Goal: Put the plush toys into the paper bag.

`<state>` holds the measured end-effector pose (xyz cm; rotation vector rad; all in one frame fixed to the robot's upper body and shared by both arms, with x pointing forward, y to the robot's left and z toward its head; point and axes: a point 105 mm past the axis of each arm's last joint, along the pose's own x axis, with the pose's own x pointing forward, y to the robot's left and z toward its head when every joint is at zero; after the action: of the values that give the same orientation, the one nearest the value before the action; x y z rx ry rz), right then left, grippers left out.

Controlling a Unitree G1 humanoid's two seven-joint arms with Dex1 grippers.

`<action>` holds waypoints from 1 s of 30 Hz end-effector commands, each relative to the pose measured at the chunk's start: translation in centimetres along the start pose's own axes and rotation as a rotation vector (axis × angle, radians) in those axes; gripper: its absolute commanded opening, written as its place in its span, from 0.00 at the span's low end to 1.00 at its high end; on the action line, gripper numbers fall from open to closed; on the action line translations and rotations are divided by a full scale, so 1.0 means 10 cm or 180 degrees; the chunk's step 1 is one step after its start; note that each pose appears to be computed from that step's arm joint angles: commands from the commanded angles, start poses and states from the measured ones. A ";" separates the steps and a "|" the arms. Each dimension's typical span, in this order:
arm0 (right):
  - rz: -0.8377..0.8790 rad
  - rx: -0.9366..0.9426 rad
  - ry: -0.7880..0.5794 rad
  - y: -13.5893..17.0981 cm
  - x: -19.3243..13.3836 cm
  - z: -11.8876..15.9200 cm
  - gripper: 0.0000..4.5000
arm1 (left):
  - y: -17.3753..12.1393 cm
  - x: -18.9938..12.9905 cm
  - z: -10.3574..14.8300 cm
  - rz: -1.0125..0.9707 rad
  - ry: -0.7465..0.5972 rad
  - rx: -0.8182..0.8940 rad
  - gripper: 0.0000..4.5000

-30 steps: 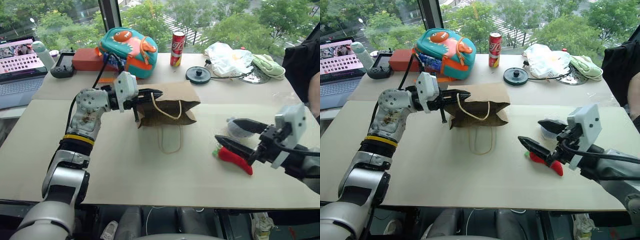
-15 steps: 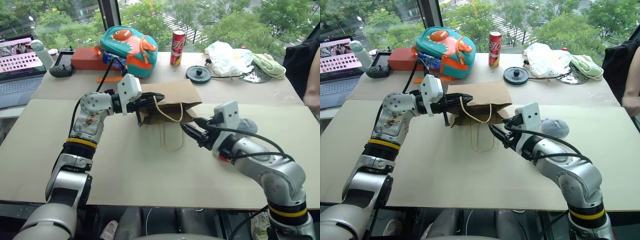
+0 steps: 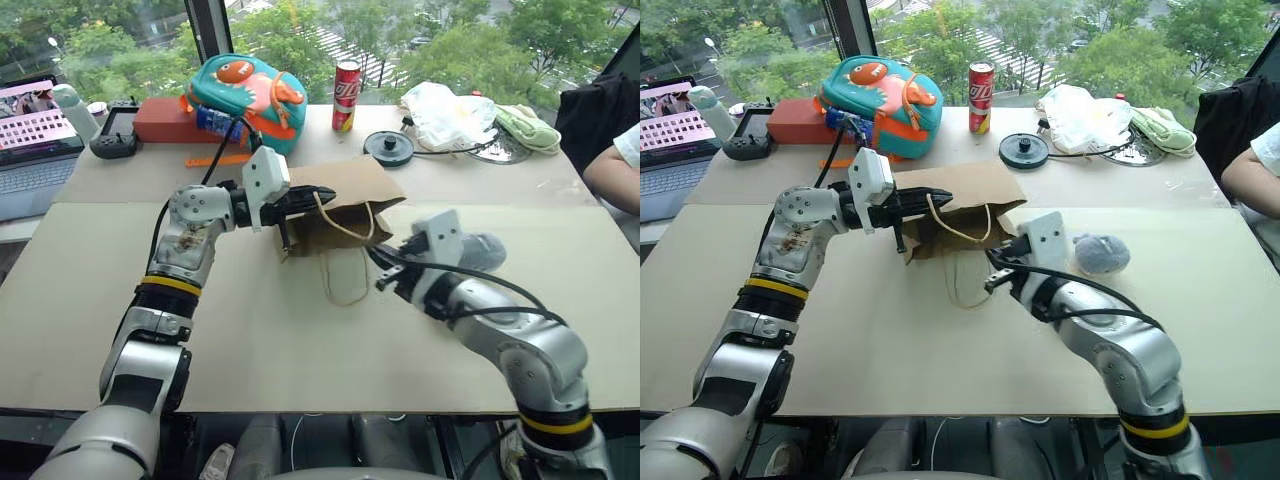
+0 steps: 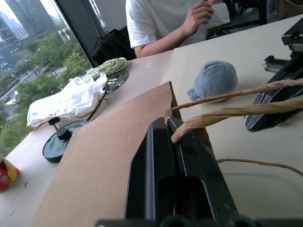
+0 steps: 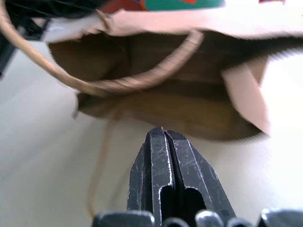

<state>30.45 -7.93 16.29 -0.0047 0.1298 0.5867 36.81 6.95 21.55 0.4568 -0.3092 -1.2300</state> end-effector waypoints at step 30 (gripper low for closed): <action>-0.0454 0.0106 0.0575 -0.01 0.82 -0.71 0.00 | 0.17 0.02 0.28 0.0151 -0.0183 0.0039 0.00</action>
<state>36.46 -3.82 8.46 -0.0217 0.2834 0.4496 37.19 6.71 22.42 0.4035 -0.2963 -1.2127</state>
